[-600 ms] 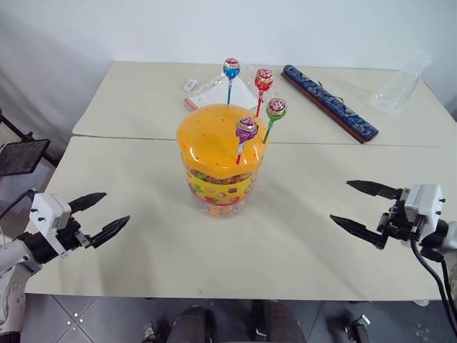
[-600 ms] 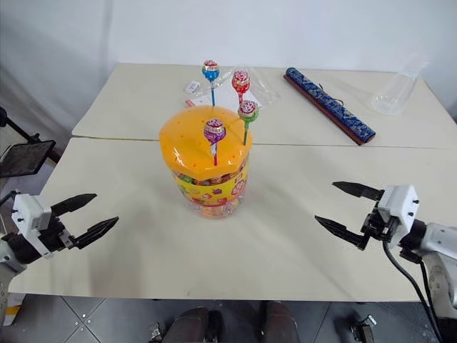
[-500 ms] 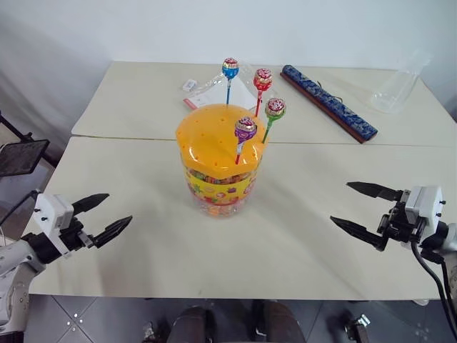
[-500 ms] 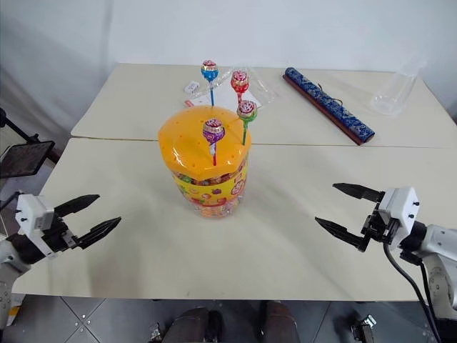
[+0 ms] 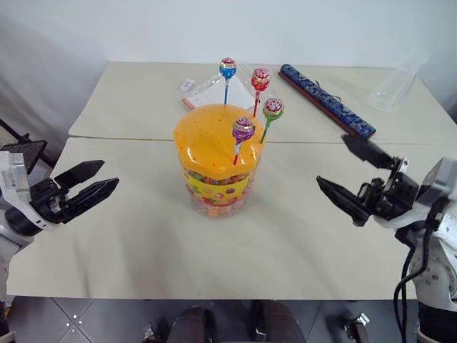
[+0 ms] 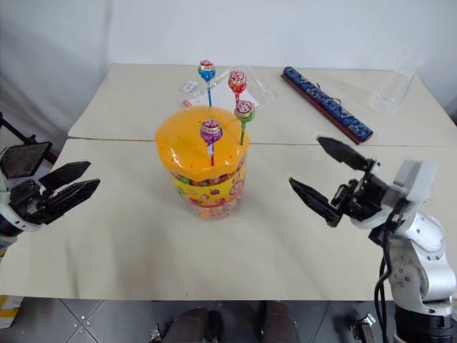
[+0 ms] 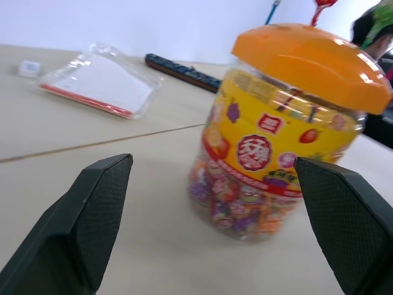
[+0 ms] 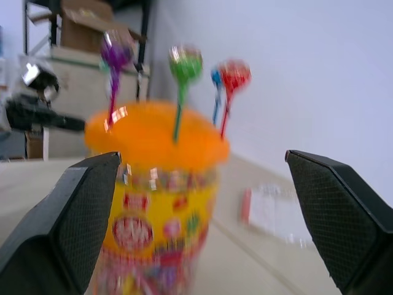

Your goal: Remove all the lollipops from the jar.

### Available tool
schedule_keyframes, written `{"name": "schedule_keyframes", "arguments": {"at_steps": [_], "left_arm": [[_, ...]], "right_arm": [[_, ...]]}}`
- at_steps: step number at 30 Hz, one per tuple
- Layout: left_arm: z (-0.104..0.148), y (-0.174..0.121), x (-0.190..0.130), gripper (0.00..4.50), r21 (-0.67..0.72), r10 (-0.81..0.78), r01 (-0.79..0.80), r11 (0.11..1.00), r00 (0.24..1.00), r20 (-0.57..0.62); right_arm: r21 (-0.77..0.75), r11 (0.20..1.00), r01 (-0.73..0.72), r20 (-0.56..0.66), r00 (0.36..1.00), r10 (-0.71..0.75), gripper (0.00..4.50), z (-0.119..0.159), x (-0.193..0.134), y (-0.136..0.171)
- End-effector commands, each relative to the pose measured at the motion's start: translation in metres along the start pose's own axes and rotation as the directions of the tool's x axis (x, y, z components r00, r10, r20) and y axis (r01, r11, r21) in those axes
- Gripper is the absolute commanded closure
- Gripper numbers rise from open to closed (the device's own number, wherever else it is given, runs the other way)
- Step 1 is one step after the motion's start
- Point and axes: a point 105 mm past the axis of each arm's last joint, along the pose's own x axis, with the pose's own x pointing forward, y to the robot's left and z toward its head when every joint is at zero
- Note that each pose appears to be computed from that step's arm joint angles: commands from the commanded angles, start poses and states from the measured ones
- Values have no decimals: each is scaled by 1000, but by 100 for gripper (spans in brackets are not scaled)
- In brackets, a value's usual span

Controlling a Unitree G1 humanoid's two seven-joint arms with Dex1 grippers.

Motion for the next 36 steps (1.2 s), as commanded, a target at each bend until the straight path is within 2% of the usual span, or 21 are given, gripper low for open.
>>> {"name": "schedule_keyframes", "arguments": {"at_steps": [1, 8, 14, 19, 22, 29, 33, 34, 36], "left_arm": [[18, -16, 17, 2, 15, -118, 117, 993, 990, 79], [31, -32, 40, 2, 17, -231, 231, 973, 959, 166], [44, -39, 49, 2, 4, -283, 291, 957, 928, 244], [38, -44, 52, 2, -4, -300, 310, 951, 924, 236], [37, -47, 51, 0, -4, -299, 309, 951, 924, 240], [39, -53, 46, 0, 4, -291, 300, 954, 921, 258], [46, -55, 45, 0, 12, -296, 306, 952, 909, 293], [47, -56, 45, 0, 15, -302, 312, 950, 906, 298], [48, -61, 45, 0, 25, -334, 342, 939, 895, 296]], "right_arm": [[10, 999, -42, 3, 999, 42, 0, 10, 5, 4], [90, 994, -65, -92, 993, 74, 0, -4, 24, -1], [132, 989, -72, -49, 996, 79, 0, 1, 63, -6], [143, 983, -119, -42, 991, 126, 0, -8, 100, -6], [148, 981, -126, -46, 990, 134, 59, -12, 102, -4], [181, 970, -160, -40, 985, 170, 289, -18, 104, 2], [195, 967, -165, 8, 986, 167, 423, -14, 102, -2], [205, 965, -163, 48, 987, 156, 448, -8, 102, -5], [241, 958, -152, 167, 979, 114, 448, 9, 98, -16]]}}
